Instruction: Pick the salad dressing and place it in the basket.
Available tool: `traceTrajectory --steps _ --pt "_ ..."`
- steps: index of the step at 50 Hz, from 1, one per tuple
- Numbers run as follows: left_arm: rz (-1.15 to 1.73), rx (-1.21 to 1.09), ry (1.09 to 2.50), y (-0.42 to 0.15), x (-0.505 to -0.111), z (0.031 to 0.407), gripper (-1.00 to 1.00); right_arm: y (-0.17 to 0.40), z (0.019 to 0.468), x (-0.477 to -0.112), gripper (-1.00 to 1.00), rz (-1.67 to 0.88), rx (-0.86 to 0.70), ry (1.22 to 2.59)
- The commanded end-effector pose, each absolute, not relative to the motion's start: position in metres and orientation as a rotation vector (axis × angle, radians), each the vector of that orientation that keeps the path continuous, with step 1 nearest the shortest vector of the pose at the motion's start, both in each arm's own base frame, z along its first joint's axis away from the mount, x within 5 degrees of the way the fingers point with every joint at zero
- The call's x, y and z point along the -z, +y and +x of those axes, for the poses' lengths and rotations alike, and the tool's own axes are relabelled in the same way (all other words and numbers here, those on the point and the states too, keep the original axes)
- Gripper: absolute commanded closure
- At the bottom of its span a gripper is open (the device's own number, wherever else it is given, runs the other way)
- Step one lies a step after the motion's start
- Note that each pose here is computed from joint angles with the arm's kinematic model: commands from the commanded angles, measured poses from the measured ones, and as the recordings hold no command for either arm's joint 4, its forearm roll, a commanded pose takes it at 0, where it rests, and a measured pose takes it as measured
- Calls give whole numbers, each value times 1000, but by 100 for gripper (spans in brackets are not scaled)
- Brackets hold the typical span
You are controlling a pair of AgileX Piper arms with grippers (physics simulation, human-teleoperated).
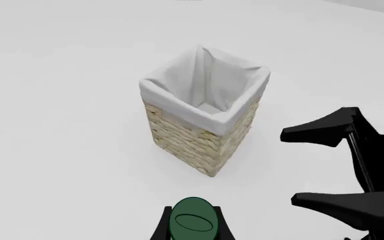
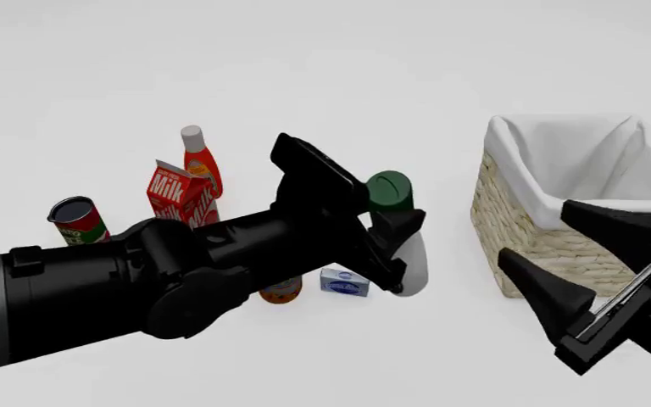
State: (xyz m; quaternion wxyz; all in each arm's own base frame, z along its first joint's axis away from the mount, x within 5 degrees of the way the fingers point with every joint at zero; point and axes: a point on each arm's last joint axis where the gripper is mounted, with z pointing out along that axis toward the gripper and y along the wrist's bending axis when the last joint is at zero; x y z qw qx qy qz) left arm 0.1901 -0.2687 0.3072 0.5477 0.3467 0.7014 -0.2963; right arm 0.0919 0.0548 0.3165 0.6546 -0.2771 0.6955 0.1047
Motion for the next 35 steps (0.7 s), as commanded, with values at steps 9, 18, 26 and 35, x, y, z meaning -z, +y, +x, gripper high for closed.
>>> traceTrajectory --steps 9,18,26,35 --pt "836 710 1632 -271 -315 185 100 72 104 -320 -100 -676 -310 1628" --pt "838 711 1629 -271 -317 185 100 77 107 -318 -100 -682 -331 1643" --pt "839 714 1626 -271 -318 183 100 82 112 -315 -100 -690 -346 1657" --pt "842 714 1623 -271 -318 183 100 89 113 -313 -100 -716 -376 1669"
